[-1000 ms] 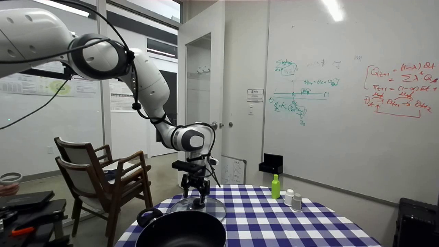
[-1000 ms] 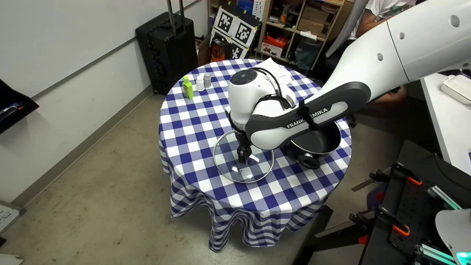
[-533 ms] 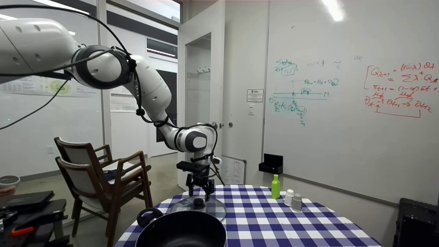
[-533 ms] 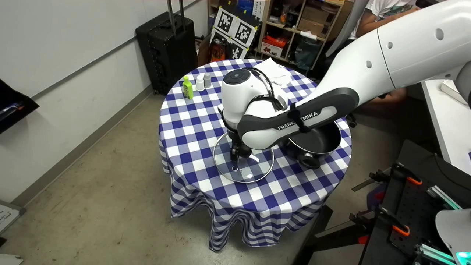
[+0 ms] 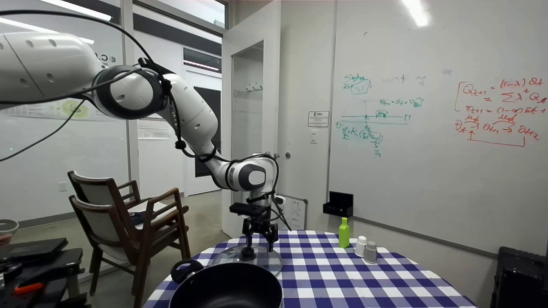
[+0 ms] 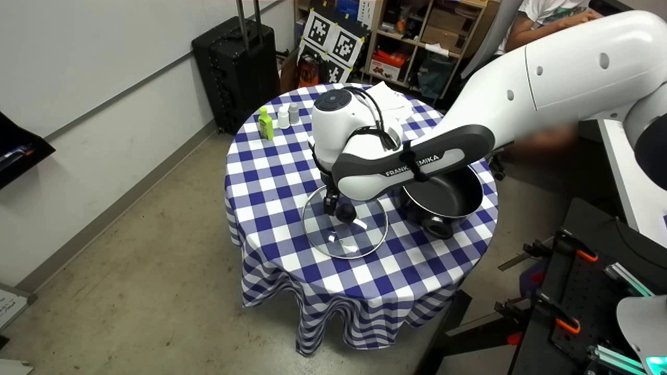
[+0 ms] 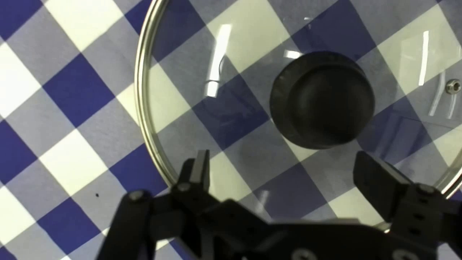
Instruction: Cover the pot
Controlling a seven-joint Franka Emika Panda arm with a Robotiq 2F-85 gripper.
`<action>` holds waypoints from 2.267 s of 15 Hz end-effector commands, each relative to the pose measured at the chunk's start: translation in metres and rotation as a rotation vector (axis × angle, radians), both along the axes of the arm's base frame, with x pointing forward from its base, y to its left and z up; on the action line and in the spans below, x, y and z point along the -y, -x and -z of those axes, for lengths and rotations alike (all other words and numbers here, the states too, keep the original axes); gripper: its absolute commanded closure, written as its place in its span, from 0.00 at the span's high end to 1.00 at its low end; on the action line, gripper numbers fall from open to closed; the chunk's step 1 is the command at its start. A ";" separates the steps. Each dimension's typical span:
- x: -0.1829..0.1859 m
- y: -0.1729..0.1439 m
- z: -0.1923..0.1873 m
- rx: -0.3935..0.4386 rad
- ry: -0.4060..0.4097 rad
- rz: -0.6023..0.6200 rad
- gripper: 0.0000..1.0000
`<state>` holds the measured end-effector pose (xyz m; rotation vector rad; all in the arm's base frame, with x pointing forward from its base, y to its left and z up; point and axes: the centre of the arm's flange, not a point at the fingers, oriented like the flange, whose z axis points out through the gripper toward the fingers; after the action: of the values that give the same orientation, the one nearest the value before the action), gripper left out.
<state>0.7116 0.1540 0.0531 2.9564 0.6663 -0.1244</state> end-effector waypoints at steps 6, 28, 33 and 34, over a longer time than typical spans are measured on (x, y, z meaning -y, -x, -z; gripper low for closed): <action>0.012 -0.001 -0.002 -0.109 0.056 -0.019 1.00; 0.006 0.025 -0.008 -0.206 0.059 -0.013 0.25; 0.004 0.019 -0.037 -0.194 0.048 -0.012 0.25; 0.003 0.017 -0.045 -0.189 0.044 -0.012 0.25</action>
<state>0.6951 0.1510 0.0556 2.9201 0.6657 -0.4101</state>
